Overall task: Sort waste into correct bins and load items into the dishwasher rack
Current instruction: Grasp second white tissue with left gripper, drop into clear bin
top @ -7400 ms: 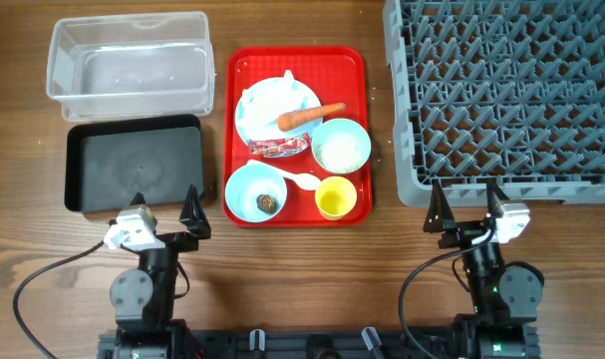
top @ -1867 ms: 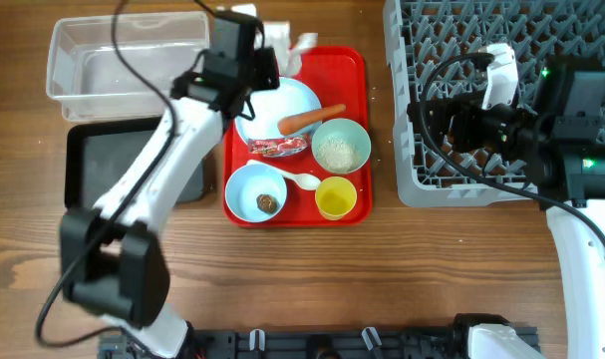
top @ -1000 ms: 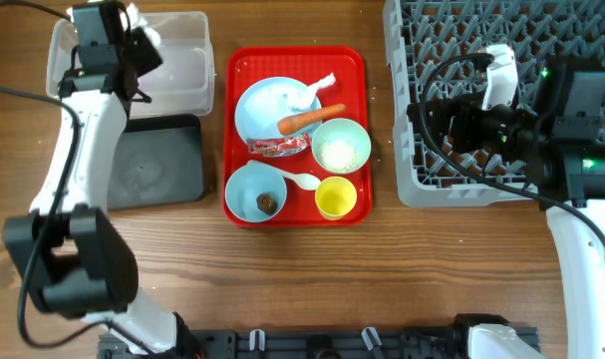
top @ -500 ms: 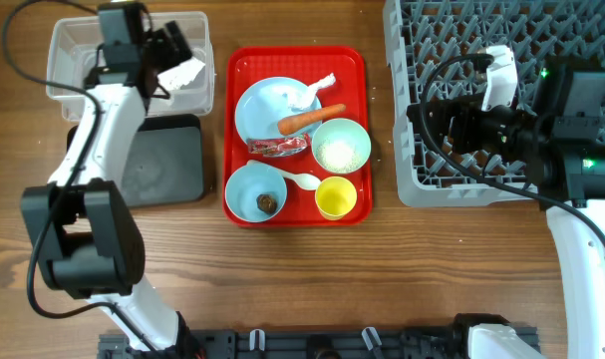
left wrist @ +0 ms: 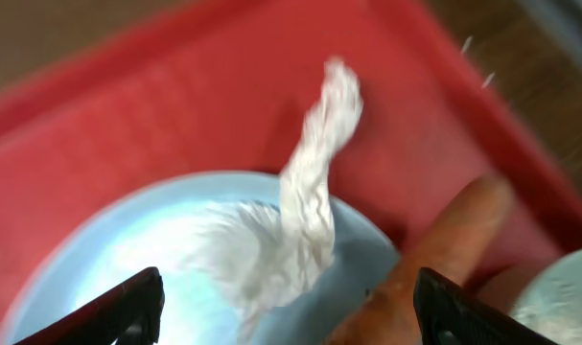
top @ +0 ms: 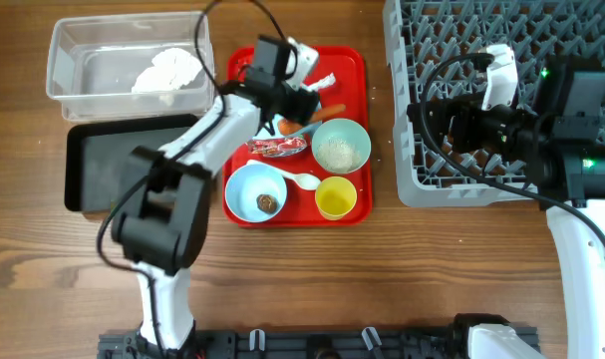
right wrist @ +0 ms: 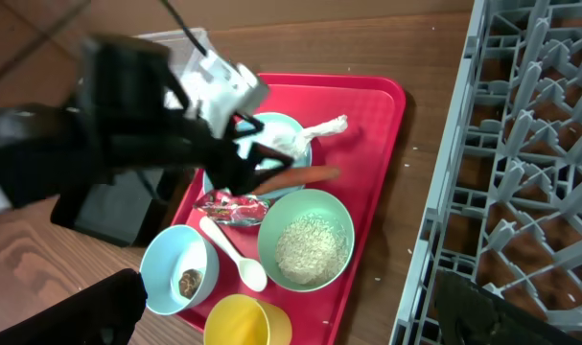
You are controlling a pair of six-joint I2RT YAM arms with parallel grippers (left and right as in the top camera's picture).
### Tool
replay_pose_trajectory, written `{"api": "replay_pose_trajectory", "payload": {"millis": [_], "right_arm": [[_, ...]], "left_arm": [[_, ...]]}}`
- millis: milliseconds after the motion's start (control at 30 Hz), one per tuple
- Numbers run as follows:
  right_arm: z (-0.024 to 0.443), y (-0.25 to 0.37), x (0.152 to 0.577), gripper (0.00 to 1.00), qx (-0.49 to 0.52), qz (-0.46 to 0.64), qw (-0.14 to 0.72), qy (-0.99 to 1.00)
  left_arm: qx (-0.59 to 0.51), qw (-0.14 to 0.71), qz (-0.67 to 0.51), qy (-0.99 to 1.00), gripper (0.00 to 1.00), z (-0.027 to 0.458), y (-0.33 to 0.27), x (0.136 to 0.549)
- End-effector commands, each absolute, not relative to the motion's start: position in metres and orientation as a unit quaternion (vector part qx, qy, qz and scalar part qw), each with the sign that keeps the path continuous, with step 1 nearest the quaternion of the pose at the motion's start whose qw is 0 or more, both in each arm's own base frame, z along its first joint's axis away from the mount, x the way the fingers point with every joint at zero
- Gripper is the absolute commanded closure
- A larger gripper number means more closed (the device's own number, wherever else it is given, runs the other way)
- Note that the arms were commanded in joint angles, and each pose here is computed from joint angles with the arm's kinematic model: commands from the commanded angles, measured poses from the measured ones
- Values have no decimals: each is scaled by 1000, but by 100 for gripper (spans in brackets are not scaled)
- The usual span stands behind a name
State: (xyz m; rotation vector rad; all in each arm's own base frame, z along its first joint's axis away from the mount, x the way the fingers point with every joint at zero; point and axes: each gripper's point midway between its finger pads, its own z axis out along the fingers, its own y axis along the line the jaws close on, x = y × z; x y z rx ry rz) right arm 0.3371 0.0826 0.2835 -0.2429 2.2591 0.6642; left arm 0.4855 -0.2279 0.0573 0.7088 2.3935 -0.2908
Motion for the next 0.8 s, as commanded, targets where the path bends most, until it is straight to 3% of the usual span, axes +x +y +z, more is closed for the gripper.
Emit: {"api": "replay_pose_trajectory", "payload": {"millis": [0, 100, 167, 233, 300, 467, 600, 767], "right_arm": [[291, 84, 340, 0, -95, 263, 383, 880], [290, 84, 340, 1, -95, 263, 383, 880], [290, 84, 339, 1, -95, 263, 381, 881], [289, 83, 339, 1, -93, 261, 379, 883], [287, 80, 340, 1, -89, 253, 379, 885], [287, 80, 340, 1, -89, 252, 380, 886], [287, 80, 340, 1, -89, 252, 380, 886], [287, 80, 340, 1, -89, 252, 380, 886]], "left_arm": [[279, 294, -96, 909, 15, 32, -224, 487], [279, 291, -95, 910, 15, 20, -225, 489], [278, 292, -95, 910, 20, 13, -225, 491], [279, 289, -95, 911, 35, 8, -225, 491], [279, 287, -94, 912, 62, 6, -225, 491], [279, 289, -95, 911, 95, 7, -225, 491], [267, 307, -87, 909, 96, 19, -223, 499], [121, 383, -40, 915, 96, 122, -170, 530]]}}
